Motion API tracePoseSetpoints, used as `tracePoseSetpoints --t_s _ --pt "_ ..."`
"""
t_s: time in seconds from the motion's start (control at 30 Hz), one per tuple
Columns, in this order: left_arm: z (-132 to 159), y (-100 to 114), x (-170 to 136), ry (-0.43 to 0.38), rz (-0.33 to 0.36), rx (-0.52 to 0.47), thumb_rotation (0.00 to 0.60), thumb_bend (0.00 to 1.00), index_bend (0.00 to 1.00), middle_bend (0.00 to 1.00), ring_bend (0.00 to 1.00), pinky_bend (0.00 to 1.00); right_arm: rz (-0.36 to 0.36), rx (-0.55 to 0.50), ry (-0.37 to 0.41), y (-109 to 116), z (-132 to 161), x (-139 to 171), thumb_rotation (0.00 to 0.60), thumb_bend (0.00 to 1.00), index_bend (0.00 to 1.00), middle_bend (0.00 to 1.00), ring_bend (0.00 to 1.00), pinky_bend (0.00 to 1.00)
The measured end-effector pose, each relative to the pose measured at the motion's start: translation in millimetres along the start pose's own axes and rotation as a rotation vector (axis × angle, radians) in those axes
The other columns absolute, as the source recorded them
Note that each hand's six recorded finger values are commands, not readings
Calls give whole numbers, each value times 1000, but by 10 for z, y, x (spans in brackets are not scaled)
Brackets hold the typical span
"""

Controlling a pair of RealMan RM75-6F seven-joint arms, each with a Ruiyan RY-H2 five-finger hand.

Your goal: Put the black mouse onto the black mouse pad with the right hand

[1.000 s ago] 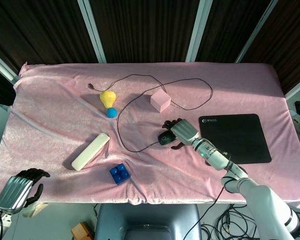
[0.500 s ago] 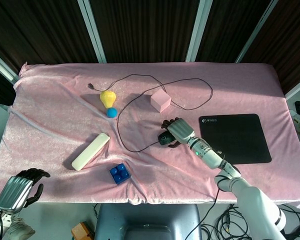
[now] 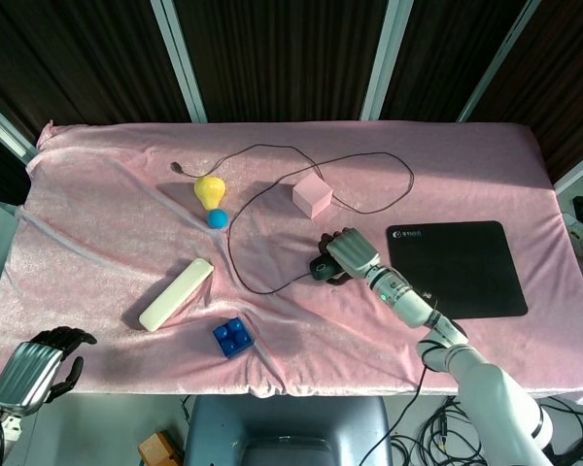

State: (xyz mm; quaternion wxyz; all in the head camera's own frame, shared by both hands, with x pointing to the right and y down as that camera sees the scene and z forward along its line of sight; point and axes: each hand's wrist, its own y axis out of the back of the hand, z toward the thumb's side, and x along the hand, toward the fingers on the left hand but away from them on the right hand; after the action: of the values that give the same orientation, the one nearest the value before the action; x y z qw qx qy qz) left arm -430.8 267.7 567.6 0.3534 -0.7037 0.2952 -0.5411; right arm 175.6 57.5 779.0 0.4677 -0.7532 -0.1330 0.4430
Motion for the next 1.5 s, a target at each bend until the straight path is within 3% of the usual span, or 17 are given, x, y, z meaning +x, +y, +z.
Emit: tracePoseSetpoints --t_s 0.27,0.33,0.5,0.73,0.93,1.13,1.5 --pt "4 -2 -1 -1 -2 0 600 580 383 393 321 441 -103 -45 17 254 -175 274 600 639 641 443 526 587" --pt "8 -2 -3 -2 -2 0 600 580 383 393 321 441 -121 -53 11 304 -266 408 600 662 648 450 530 588" --pt "19 -5 -9 -6 -2 2 600 580 383 393 321 442 -125 -27 -40 323 -541 800 600 666 650 454 531 588" --pt "25 -7 -4 -7 -3 3 600 580 383 393 321 442 -54 54 -164 124 -932 1282 600 666 658 459 537 587" --pt "25 -6 -2 -7 0 4 600 580 383 393 321 441 30 30 -238 -72 -1152 1393 600 666 656 459 537 587" --pt "25 -18 6 -6 -7 5 600 580 383 393 321 442 65 18 -277 -225 -1267 1405 600 666 617 459 528 586" --pt "25 -17 -1 -6 -8 5 600 580 383 393 321 442 40 3 -268 -311 -1267 1491 600 666 600 459 516 586"
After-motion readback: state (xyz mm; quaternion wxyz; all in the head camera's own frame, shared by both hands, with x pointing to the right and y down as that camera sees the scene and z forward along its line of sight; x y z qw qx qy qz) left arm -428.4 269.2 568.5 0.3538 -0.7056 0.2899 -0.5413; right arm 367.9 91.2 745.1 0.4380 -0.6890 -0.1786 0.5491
